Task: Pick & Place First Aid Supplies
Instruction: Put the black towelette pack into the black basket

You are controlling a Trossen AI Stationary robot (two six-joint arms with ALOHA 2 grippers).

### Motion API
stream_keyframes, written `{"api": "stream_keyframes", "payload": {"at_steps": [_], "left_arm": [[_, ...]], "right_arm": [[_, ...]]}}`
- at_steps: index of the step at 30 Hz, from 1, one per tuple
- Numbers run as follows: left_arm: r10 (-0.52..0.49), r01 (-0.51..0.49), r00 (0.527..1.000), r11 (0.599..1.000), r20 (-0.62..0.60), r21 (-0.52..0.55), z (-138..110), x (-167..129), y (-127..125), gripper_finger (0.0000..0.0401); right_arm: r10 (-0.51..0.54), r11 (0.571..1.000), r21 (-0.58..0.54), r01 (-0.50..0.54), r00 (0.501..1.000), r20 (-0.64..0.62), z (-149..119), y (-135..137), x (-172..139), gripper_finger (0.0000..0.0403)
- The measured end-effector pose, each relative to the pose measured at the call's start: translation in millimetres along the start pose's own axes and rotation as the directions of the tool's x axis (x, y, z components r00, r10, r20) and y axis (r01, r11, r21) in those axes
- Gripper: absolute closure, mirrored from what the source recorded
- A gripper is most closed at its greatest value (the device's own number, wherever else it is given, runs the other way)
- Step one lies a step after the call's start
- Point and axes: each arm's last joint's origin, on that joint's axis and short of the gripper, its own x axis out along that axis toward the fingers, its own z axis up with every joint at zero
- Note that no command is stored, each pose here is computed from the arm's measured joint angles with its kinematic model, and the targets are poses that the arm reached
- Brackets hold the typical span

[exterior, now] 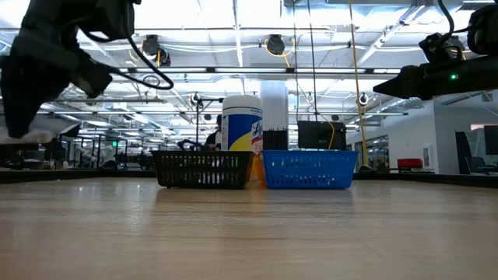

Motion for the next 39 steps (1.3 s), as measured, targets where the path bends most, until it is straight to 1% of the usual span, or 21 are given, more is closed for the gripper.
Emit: {"api": "stream_keyframes", "payload": {"at_steps": [4,7,11,14,18,24,27,31,36,39], "left_arm": [[0.040,-0.040,0.999,0.999,-0.014,0.030,4,-15,4,0.0396],[0.088,-0.087,0.996,0.993,-0.010,0.077,19,-25,-4,0.0397],[0.120,-0.119,0.993,0.973,0.006,0.196,46,-41,-18,0.0396],[0.131,-0.130,0.991,0.946,0.015,0.296,69,-50,-32,0.0397],[0.121,-0.129,0.992,0.895,0.047,0.428,100,-62,-51,0.0396],[0.103,-0.140,0.990,0.820,0.096,0.556,142,-77,-75,0.0397],[0.093,-0.139,0.990,0.795,0.107,0.591,157,-83,-84,0.0398],[0.092,-0.138,0.990,0.792,0.108,0.594,171,-84,-92,0.0397],[0.116,-0.150,0.989,0.787,0.095,0.599,181,-69,-95,0.0398],[0.171,-0.200,0.980,0.780,0.106,0.592,189,-57,-97,0.0398]], "right_arm": [[0.000,1.000,0.000,0.000,1.000,0.000,0,0,0,0.0124],[0.000,1.000,0.000,0.000,1.000,0.000,0,0,0,0.0124],[0.000,1.000,0.000,0.000,1.000,0.000,0,0,0,0.0124],[0.000,1.000,0.000,0.000,1.000,0.000,0,0,0,0.0124],[0.000,1.000,0.000,0.000,1.000,0.000,0,0,0,0.0124],[0.000,1.000,0.000,0.000,1.000,0.000,0,0,0,0.0124],[0.000,1.000,0.000,0.000,1.000,0.000,0,0,0,0.0124],[0.000,1.000,0.000,0.000,1.000,0.000,0,0,0,0.0124],[0.000,1.000,0.000,0.000,1.000,0.000,0,0,0,0.0124],[0.000,1.000,0.000,0.000,1.000,0.000,0,0,0,0.0124]]}}
